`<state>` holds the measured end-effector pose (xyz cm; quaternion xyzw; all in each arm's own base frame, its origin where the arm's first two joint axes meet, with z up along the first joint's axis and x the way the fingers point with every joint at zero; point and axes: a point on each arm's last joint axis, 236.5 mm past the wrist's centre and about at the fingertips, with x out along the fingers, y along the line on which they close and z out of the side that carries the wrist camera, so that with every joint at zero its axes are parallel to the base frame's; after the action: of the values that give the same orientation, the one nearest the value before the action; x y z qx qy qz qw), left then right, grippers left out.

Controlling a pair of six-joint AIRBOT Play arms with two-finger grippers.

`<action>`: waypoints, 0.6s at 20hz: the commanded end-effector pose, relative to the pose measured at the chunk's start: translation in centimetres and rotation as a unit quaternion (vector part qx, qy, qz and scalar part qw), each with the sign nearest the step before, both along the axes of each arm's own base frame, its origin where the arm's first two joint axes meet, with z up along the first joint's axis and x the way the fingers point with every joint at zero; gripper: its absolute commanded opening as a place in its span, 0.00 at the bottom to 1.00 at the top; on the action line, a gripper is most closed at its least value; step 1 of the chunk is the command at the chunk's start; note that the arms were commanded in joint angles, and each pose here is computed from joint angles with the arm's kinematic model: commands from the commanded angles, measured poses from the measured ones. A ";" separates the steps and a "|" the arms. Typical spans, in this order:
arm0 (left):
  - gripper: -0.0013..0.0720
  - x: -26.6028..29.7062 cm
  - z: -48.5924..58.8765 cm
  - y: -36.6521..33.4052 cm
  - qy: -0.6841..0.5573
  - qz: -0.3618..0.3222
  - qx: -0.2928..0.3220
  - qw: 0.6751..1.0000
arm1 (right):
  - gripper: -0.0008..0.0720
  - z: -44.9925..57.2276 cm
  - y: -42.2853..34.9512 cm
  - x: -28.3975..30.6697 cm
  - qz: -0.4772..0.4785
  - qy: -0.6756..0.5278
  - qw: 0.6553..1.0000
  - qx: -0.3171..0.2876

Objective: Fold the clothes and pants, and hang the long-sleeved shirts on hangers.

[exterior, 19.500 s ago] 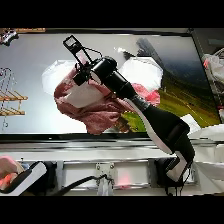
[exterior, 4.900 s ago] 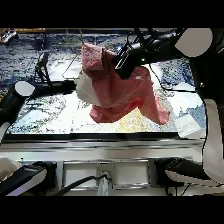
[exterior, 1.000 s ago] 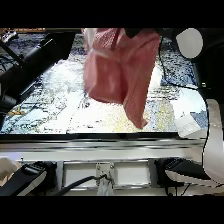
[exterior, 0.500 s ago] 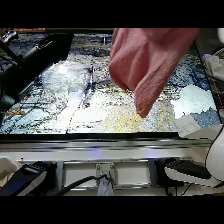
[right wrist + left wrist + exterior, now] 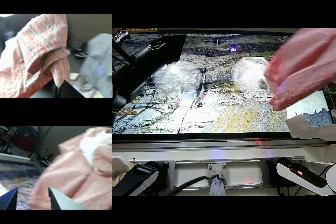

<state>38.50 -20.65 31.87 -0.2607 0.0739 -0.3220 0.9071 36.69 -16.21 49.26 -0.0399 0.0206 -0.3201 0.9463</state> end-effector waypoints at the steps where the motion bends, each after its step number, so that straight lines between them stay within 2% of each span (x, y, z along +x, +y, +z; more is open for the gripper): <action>1: 0.59 0.0 0.0 0.0 -0.001 0.001 0.002 1.000 | 0.04 1.3 -4.7 -4.8 -0.079 -0.030 0.996 0.012; 12: 0.59 0.1 0.0 0.1 -0.001 0.001 0.002 1.000 | 0.04 1.5 -16.3 -17.5 -0.298 -0.056 0.953 0.019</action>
<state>38.52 -20.62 31.86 -0.2592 0.0736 -0.3214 0.9078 22.22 -30.18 51.08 -0.0054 -0.0126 -0.5480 0.8364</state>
